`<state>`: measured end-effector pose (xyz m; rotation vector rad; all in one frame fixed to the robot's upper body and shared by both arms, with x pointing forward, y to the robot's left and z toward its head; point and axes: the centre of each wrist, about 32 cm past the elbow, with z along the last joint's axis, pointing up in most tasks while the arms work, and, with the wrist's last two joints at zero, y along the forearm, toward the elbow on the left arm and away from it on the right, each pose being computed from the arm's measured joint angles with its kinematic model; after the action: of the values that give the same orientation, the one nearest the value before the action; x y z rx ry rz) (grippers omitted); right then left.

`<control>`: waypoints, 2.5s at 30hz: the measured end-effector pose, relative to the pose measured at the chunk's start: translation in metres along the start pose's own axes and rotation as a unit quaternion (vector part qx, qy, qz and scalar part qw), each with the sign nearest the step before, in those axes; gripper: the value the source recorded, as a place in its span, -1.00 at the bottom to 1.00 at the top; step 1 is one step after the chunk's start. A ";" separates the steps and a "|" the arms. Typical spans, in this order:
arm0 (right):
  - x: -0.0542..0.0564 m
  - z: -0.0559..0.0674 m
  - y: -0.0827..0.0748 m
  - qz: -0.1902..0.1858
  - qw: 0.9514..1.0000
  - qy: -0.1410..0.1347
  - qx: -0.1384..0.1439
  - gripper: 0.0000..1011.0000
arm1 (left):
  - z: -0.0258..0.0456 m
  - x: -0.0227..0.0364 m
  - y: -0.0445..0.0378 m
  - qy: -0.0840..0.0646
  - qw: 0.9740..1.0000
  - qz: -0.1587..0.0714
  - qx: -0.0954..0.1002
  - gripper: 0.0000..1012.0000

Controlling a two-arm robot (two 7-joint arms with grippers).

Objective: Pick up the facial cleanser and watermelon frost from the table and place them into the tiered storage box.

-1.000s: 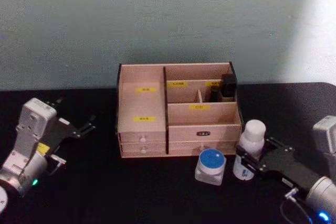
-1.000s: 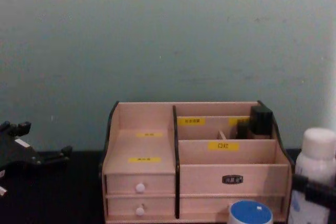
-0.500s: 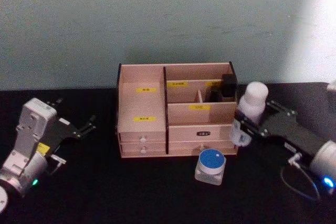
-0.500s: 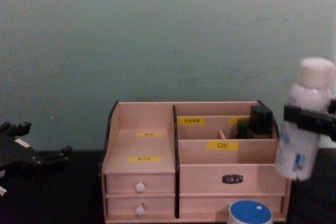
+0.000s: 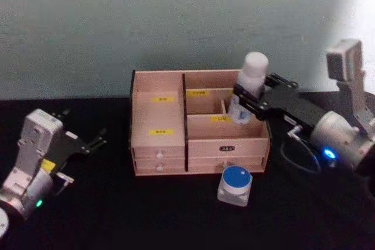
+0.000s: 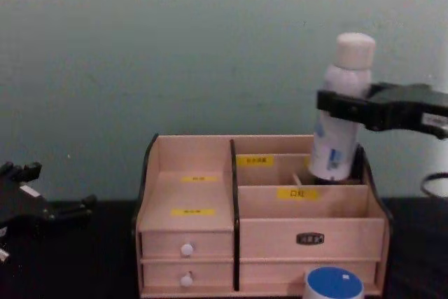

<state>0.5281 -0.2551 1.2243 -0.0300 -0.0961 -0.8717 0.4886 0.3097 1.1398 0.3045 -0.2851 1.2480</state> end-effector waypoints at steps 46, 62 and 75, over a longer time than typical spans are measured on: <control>0.019 -0.023 0.093 0.015 0.998 0.046 -0.029 0.17 | 0.0000 0.0000 0.0000 0.000 1.000 0.000 0.000 0.98; 0.019 -0.032 0.094 0.011 0.998 0.049 -0.045 0.17 | 0.0000 0.0000 0.0000 0.000 1.000 0.000 0.000 0.98; 0.018 -0.040 0.096 0.010 0.997 0.050 -0.062 0.17 | 0.0000 0.0000 0.0000 0.000 1.000 0.000 0.000 0.98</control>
<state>0.6156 -0.2096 1.1873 -0.1034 0.0516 -0.8570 0.4886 0.3097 1.1398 0.3044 -0.2850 1.2479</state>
